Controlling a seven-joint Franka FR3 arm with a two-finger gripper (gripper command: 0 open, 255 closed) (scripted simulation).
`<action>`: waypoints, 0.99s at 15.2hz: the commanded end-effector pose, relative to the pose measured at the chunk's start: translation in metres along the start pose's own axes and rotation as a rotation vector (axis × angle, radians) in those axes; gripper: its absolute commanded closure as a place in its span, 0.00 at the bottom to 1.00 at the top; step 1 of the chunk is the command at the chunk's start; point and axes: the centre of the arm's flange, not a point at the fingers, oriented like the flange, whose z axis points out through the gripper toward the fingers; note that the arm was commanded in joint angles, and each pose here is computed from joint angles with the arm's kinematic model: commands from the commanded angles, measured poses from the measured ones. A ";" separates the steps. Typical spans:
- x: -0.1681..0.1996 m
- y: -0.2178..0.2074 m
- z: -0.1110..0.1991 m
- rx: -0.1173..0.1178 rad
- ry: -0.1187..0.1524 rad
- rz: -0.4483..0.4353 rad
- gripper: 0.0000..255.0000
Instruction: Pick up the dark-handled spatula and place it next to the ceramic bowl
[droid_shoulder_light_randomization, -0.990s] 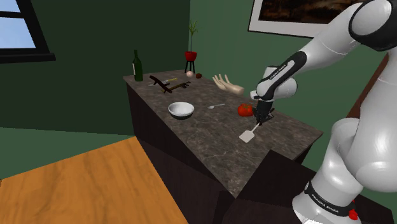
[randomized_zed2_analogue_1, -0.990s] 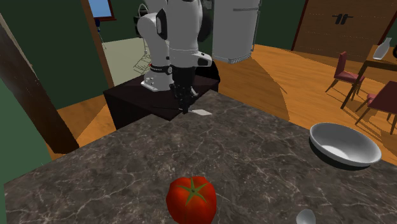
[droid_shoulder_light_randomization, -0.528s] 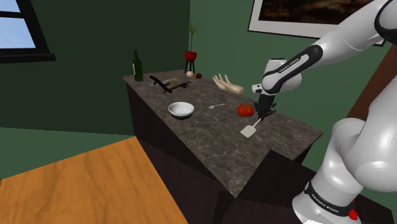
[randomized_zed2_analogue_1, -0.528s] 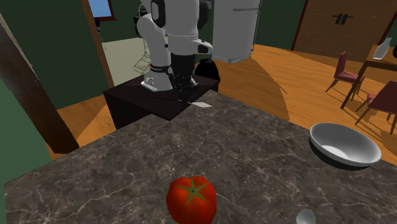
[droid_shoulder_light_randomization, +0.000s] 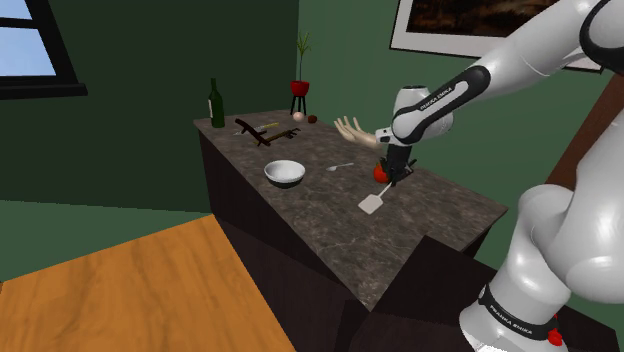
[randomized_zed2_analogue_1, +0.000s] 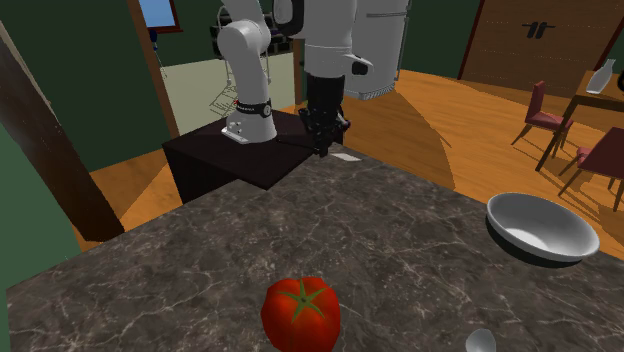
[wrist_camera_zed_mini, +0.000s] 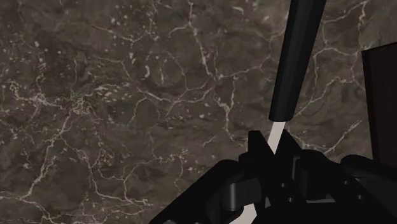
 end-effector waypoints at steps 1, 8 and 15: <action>0.023 0.014 -0.001 0.000 0.001 0.001 1.00; 0.103 0.061 -0.007 0.000 0.001 0.001 1.00; 0.182 0.108 -0.012 0.000 0.001 0.001 1.00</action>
